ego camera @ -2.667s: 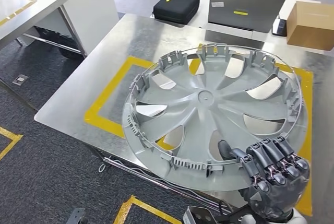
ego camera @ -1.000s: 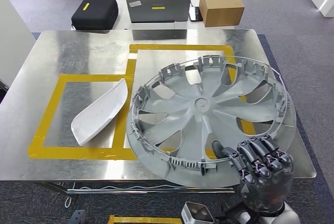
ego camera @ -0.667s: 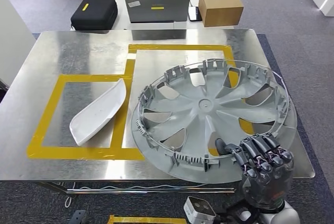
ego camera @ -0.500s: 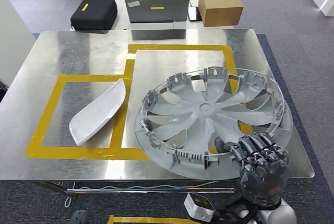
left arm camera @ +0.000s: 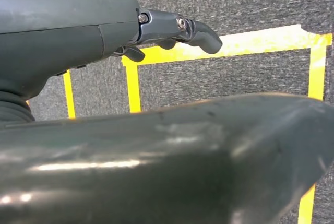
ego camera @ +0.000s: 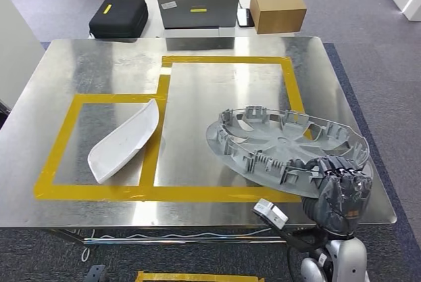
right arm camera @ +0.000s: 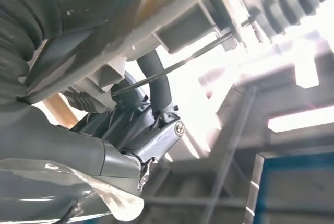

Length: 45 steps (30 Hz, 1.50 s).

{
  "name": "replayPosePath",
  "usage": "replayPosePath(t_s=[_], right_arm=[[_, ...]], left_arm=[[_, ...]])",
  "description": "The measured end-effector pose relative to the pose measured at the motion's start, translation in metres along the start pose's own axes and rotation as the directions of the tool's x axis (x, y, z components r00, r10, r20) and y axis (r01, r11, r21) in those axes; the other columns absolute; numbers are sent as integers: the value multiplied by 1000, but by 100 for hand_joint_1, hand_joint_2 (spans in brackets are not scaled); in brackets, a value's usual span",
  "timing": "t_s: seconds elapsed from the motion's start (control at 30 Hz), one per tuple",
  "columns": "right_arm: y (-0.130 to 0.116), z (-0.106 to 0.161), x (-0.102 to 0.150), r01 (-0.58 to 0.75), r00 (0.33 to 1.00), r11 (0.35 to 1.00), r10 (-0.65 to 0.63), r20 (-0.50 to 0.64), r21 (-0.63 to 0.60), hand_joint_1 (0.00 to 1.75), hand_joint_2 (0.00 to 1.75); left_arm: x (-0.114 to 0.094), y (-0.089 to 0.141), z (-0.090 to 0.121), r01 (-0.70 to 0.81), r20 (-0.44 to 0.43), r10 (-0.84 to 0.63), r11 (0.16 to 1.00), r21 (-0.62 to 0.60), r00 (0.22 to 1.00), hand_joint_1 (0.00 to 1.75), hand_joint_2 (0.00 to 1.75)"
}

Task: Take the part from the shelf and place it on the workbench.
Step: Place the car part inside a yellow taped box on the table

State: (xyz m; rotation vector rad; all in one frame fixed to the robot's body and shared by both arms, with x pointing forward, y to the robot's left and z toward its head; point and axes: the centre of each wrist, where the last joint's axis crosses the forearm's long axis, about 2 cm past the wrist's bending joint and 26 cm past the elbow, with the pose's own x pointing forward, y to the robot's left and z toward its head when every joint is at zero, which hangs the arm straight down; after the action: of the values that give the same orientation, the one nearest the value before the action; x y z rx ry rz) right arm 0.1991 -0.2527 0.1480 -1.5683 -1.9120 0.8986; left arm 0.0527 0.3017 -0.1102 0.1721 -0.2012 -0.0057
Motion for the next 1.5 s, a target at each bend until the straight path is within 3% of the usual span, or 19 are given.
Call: replayPosePath(t_s=[0.2,0.43,0.67,1.2,1.33,1.5], right_arm=[[15,4,-13,-31,997,998,35,-65,54,175,175],[25,5,-23,-58,996,995,63,-65,85,175,175],[37,-6,-33,-75,992,993,84,-98,92,175,175],[63,-41,-37,66,996,993,-60,-67,98,175,175],[67,-54,-32,80,996,993,-75,-53,87,0,0],[69,-66,-26,102,994,992,-100,-36,73,0,0]], left_arm=[[0,0,0,11,4,-11,1000,-7,1000,0,0],[0,0,0,26,5,-26,1000,-10,1000,0,0],[1,-1,0,44,7,-44,999,-11,999,0,0],[13,-2,0,126,12,-126,992,-1,992,0,0],[17,-2,-1,137,22,-137,990,9,990,0,0],[19,-2,-1,154,29,-154,988,22,988,0,0]])
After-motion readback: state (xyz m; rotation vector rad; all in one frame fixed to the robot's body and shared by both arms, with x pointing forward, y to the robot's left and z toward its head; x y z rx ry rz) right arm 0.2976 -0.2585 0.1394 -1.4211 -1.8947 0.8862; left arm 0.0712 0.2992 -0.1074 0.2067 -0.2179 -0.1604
